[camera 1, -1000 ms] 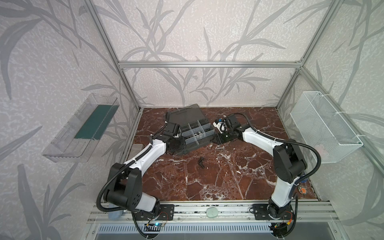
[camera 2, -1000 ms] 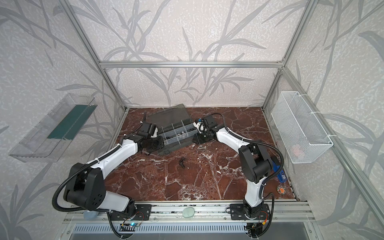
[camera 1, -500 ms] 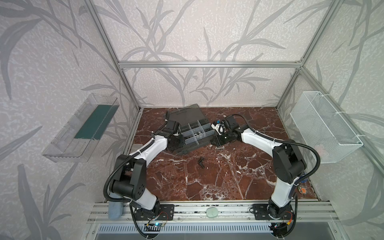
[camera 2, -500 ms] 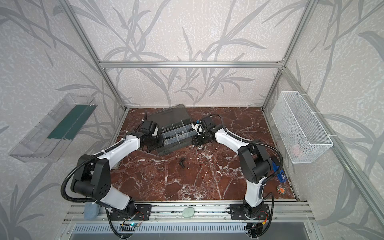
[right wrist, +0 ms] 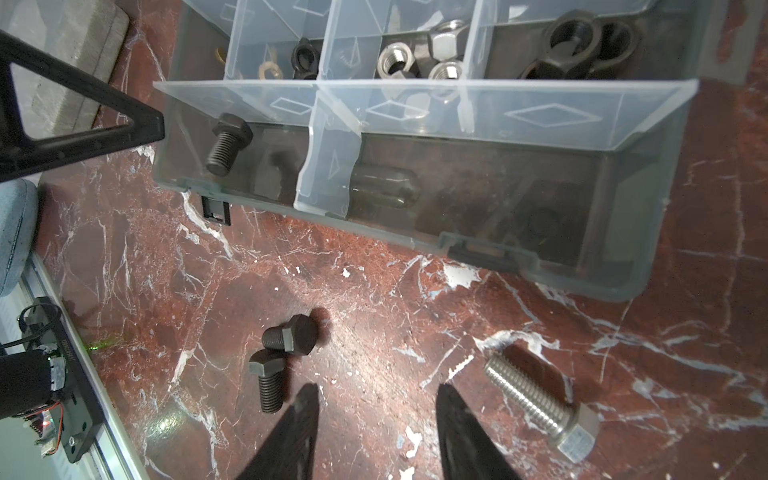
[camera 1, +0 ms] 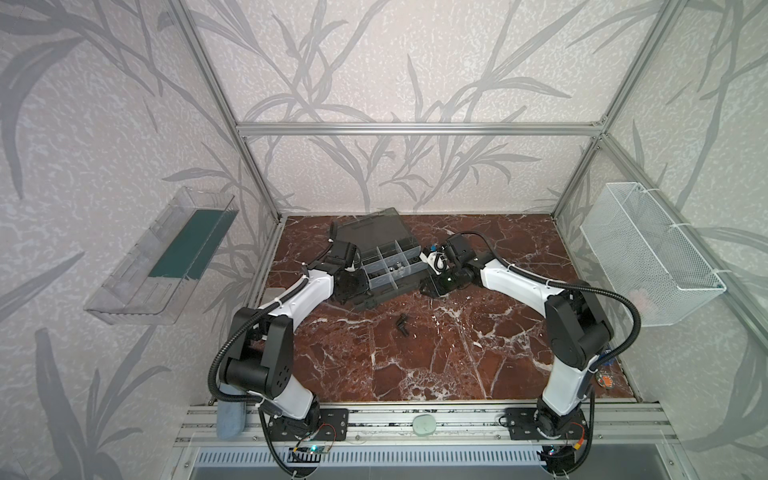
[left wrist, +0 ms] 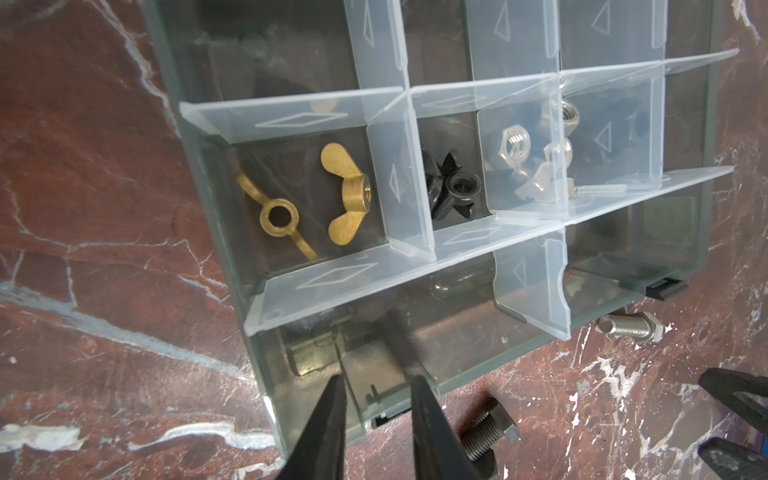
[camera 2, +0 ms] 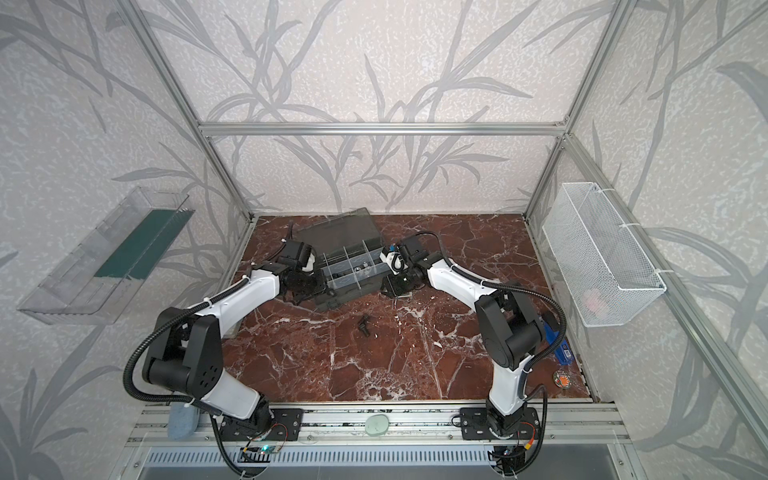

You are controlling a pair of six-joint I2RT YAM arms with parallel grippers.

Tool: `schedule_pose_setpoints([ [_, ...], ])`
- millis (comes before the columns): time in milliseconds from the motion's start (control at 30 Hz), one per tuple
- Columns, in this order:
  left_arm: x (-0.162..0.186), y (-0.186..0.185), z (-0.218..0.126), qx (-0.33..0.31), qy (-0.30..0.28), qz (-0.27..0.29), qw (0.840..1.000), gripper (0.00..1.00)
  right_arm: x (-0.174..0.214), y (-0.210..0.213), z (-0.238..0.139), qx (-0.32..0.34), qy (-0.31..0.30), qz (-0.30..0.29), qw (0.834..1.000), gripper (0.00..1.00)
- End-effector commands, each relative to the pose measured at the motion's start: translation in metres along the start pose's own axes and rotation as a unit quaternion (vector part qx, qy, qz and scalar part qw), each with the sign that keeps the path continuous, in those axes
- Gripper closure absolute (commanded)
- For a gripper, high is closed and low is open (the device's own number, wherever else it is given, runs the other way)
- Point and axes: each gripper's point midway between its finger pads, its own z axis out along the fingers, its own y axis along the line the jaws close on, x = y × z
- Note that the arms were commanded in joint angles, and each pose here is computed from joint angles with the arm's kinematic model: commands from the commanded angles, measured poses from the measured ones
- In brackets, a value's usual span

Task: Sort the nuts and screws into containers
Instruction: 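Open the left gripper over the box while the right gripper reaches the bolts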

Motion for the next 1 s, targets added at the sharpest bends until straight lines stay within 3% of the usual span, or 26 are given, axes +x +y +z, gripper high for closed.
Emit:
schedule_pose_setpoints([
  [0,-0.004,-0.001,-0.001,0.002,-0.003,0.003,1.000,0.70,0.001,0.009,-0.012,-0.002,-0.005,-0.012,1.000,0.52],
  [200,-0.006,-0.007,-0.013,0.018,-0.012,0.000,1.000,0.63,0.008,0.014,-0.012,-0.004,0.001,-0.015,1.000,0.52],
  [567,-0.008,-0.015,-0.069,0.078,-0.094,-0.024,0.992,0.48,0.032,0.050,0.009,-0.007,0.018,-0.010,1.000,0.52],
  [967,0.016,0.010,-0.071,0.108,-0.094,-0.077,0.987,0.30,0.084,0.086,0.049,0.043,0.094,-0.053,0.993,0.52],
])
